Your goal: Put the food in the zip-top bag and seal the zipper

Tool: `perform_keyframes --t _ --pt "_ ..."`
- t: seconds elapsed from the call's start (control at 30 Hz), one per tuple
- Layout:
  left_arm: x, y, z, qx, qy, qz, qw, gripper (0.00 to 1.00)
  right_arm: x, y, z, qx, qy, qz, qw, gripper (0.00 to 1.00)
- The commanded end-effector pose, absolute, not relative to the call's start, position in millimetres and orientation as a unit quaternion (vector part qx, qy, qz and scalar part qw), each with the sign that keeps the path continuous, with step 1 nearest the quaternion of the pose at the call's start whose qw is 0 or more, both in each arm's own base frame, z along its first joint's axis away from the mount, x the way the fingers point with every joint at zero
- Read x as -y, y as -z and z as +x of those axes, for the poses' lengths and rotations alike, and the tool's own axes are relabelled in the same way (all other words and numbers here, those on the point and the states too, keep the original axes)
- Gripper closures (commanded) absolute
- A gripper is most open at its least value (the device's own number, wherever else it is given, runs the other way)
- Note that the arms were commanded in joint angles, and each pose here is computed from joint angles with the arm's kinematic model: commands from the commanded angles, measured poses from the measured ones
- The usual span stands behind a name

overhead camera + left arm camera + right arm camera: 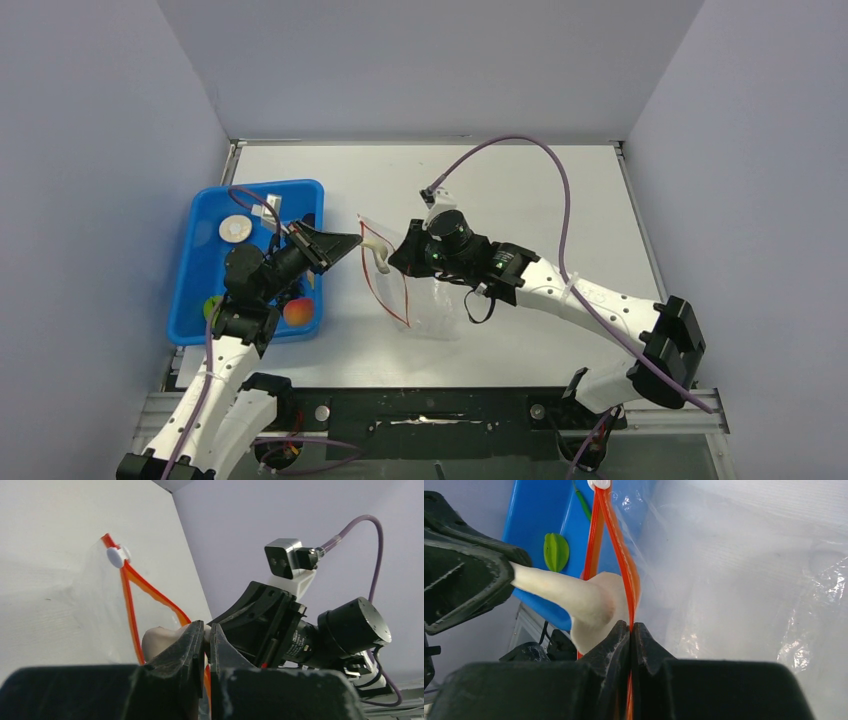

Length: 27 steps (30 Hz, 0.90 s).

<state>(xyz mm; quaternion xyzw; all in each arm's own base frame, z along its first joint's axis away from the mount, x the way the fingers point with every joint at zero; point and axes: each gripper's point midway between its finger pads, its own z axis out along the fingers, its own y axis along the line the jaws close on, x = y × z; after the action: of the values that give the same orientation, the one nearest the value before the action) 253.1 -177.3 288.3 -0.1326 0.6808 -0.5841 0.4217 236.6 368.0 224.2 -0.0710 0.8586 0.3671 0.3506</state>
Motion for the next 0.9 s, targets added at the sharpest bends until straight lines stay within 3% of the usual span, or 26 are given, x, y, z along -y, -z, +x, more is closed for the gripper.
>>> perform_keyframes --t 0.0,0.43,0.73,0.87 --pt "172.7 -290.7 258.7 -0.68 0.554 -0.113 0.466 1.0 -375.1 -275.8 235.6 -0.815 -0.424 -0.067 0.39 1.0" --pt "177.8 -276.3 262.2 -0.715 0.528 -0.092 0.449 1.0 -374.6 -286.2 235.5 -0.801 -0.434 -0.074 0.405 1.0" --pt "178.1 -294.4 255.2 -0.702 0.535 -0.074 0.464 0.57 -369.8 -282.2 236.0 -0.806 -0.425 -0.069 0.406 1.0" --pt "174.3 -301.1 254.6 -0.715 0.511 -0.062 0.473 0.46 -359.7 -272.2 242.0 -0.818 -0.387 -0.073 0.419 1.0"
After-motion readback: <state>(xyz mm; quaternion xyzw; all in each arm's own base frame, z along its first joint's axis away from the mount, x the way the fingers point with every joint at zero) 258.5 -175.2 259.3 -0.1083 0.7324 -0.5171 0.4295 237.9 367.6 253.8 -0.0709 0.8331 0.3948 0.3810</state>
